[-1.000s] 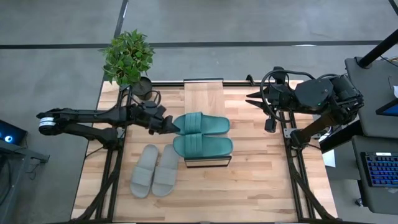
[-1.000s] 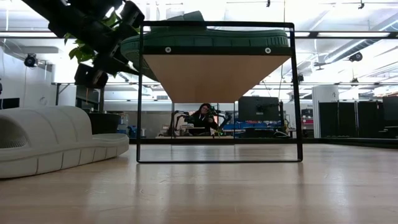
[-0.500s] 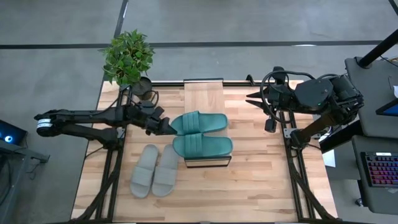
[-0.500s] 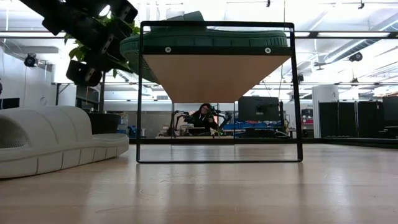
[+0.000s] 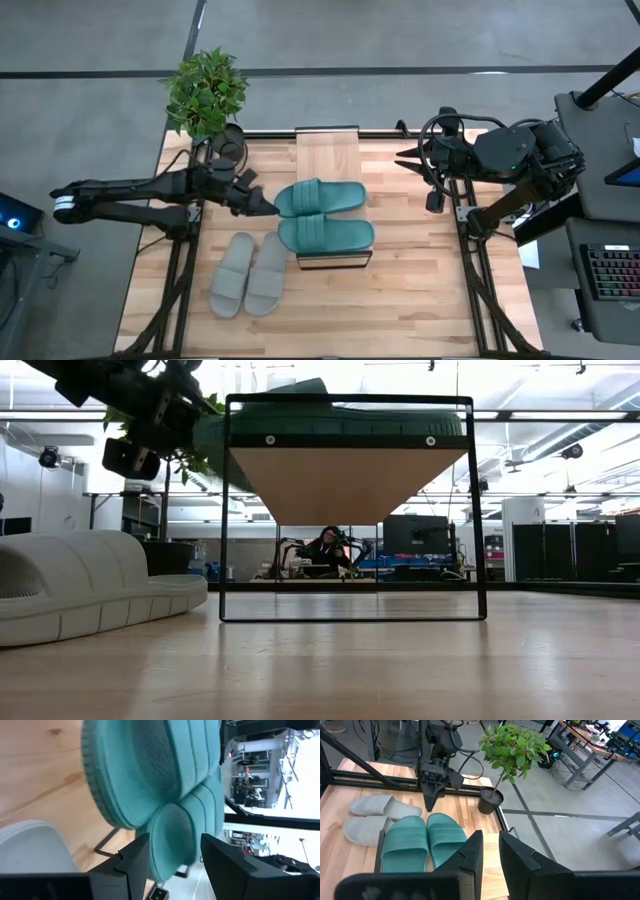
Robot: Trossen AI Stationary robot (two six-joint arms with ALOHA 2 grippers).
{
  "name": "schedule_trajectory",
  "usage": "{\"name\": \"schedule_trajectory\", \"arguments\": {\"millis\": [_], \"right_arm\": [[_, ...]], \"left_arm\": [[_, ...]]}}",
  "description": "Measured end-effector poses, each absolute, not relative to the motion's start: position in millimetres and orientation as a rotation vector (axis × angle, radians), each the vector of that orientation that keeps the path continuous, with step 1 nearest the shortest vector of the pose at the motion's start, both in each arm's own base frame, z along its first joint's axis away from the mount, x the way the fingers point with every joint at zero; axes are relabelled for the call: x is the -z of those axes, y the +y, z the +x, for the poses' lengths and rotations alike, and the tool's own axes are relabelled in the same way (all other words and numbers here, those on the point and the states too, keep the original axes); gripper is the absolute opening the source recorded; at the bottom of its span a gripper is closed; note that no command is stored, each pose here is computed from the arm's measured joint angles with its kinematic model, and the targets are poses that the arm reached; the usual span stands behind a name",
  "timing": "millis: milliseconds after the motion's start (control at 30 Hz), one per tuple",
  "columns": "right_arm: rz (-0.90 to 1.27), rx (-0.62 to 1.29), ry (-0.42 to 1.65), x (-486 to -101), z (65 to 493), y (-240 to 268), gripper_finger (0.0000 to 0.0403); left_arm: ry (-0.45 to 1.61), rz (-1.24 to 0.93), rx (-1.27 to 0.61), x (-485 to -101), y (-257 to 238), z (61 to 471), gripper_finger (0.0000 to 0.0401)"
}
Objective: Pick and place slides into the shelf
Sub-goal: Put the green slipper on the shelf
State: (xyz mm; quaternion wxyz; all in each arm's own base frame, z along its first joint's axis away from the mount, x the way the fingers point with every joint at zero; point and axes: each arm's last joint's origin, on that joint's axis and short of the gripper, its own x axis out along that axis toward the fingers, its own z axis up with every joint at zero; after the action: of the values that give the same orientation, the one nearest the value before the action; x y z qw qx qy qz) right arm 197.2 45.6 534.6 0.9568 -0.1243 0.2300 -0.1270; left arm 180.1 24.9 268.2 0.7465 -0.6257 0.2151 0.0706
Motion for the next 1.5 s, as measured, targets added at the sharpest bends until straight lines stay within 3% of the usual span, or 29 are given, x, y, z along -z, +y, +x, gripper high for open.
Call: {"name": "schedule_trajectory", "arguments": {"millis": [333, 667, 800, 1067, 1500], "right_arm": [[-0.218, 0.267, 0.470, -532.6, 198.5, 45.9, 0.0054], [-0.162, 0.280, 0.682, -476.8, 251.4, 52.0, 0.0054], [-0.113, 0.302, 0.776, -449.6, 271.0, 44.8, 0.0048], [0.060, 0.075, 0.799, -410.4, 297.1, 20.8, 0.0009], [0.084, 0.114, 0.714, -344.8, 328.8, -2.8, 0.0009]], "left_arm": [[0.398, -1.355, -0.080, -281.6, 23.1, 172.8, 0.0160], [-0.205, -1.123, 0.251, -345.4, 24.1, 167.2, 0.0160], [-0.346, -1.057, 0.338, -359.8, 23.1, 161.5, 0.0160], [-0.364, -0.983, 0.325, -359.6, 23.6, 163.7, 0.0160], [-0.352, -0.933, 0.314, -356.5, 24.0, 167.4, 0.0160]]}}
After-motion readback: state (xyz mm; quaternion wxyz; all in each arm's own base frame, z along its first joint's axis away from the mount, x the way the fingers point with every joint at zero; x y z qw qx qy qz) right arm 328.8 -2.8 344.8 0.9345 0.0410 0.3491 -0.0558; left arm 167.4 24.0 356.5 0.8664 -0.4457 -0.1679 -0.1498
